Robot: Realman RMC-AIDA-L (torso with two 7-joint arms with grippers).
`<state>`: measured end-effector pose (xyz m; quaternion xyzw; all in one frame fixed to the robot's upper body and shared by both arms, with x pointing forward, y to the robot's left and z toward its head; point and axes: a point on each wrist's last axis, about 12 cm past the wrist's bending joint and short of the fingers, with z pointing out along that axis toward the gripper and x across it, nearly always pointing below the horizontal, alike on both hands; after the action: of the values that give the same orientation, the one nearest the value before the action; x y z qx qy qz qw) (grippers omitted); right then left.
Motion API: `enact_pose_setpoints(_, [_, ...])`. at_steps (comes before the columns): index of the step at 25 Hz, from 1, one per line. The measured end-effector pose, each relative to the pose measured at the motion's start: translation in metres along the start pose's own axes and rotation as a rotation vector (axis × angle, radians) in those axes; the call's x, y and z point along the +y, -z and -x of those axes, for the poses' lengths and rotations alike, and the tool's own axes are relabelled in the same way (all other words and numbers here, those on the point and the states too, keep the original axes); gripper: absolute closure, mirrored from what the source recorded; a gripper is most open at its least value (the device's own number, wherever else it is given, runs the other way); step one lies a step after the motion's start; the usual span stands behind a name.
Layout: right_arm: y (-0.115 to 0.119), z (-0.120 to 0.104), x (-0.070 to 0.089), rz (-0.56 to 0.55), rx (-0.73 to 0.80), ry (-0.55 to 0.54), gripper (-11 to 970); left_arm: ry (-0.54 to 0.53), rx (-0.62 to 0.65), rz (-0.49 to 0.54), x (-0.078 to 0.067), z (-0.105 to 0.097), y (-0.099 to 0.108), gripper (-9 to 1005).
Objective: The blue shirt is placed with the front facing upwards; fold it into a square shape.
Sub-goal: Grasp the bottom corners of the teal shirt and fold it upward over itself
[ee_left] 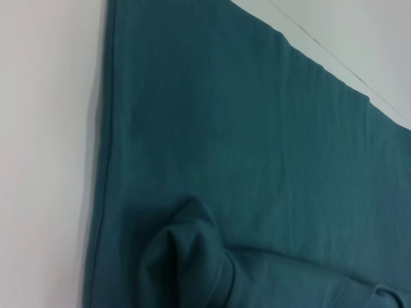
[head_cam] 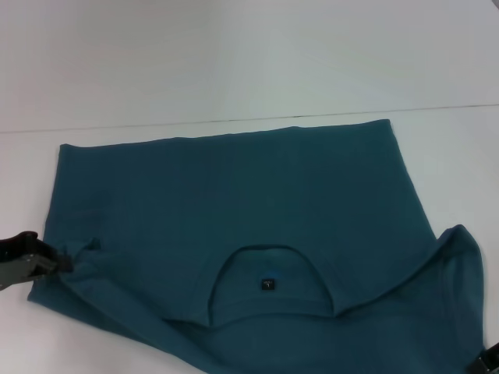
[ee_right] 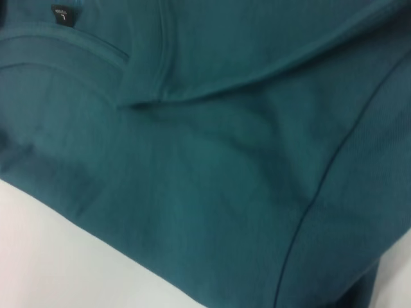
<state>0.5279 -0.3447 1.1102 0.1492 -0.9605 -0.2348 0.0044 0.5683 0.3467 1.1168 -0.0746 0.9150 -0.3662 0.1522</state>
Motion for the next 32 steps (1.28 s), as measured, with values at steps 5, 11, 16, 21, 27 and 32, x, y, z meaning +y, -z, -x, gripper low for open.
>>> enact_pose_setpoints(5, [-0.002,0.0029,0.0026,0.002,0.003,0.008,399,0.001,0.0,0.001,0.0008,-0.0007,0.0001,971])
enact_pose_setpoints(11, [-0.0058,0.0055,0.0059,0.012,0.008,0.015,445,0.001,0.002,-0.001,0.0006,-0.0011,-0.0005,971])
enact_pose_setpoints(16, [-0.0065,0.0074,0.0085,0.013,0.005,0.023,498,0.0,0.002,-0.001,0.0003,-0.0009,-0.0006,970])
enact_pose_setpoints(21, [-0.0056,0.0087,0.0098,0.014,0.01,0.028,551,-0.001,0.001,-0.001,-0.0003,-0.0003,-0.0006,970])
enact_pose_setpoints(27, [-0.0046,0.0086,0.0093,0.013,0.01,0.027,826,-0.002,0.001,-0.001,-0.0004,-0.0003,-0.0006,971])
enact_pose_setpoints(32, [-0.0015,0.0075,0.0067,0.011,0.002,0.019,878,0.001,0.002,-0.001,0.0005,-0.0011,-0.0004,971])
